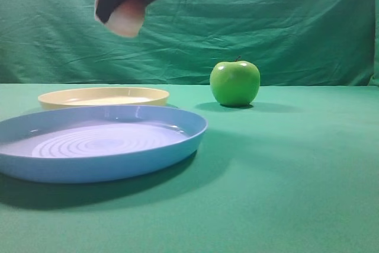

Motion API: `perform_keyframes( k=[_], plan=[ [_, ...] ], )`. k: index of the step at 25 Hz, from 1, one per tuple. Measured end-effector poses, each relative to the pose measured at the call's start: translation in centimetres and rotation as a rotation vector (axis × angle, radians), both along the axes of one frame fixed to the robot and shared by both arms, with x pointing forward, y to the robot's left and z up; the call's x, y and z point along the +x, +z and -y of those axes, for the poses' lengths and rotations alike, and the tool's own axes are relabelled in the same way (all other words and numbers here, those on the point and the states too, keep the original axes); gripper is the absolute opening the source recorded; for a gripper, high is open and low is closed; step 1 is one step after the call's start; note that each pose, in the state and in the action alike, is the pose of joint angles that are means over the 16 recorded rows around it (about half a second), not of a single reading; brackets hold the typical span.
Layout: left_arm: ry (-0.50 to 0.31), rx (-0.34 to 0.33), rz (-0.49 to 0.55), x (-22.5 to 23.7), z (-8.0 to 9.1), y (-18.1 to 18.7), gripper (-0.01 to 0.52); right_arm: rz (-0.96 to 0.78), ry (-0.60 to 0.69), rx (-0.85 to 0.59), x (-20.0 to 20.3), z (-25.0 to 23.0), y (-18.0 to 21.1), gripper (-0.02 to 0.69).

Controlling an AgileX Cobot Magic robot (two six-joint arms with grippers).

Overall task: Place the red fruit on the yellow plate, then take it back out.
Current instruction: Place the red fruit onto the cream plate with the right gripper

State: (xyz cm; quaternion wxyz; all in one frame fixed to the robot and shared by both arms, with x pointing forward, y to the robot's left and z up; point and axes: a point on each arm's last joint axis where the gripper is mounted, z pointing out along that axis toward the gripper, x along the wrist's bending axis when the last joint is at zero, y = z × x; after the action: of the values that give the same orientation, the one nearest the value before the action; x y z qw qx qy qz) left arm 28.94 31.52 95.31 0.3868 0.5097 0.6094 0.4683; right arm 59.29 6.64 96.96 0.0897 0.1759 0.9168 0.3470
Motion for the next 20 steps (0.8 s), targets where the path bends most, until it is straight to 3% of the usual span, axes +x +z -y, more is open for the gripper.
perform_keyframes(
  k=[7,14,17,20],
  plan=[
    [0.000,0.000,0.000,0.0,0.0,0.0,0.000,0.014,-0.015,0.003,1.0,-0.9,-2.8,0.422],
    [0.000,0.000,0.000,0.0,0.0,0.0,0.000,0.019,-0.026,0.018,1.0,-0.7,-1.9,0.588],
    [0.000,0.000,0.000,0.0,0.0,0.0,0.000,0.020,-0.018,0.022,0.8,-0.2,0.0,0.569],
    [0.000,0.000,0.000,0.0,0.0,0.0,0.000,0.018,-0.005,0.023,0.3,0.6,2.6,0.473]
  ],
)
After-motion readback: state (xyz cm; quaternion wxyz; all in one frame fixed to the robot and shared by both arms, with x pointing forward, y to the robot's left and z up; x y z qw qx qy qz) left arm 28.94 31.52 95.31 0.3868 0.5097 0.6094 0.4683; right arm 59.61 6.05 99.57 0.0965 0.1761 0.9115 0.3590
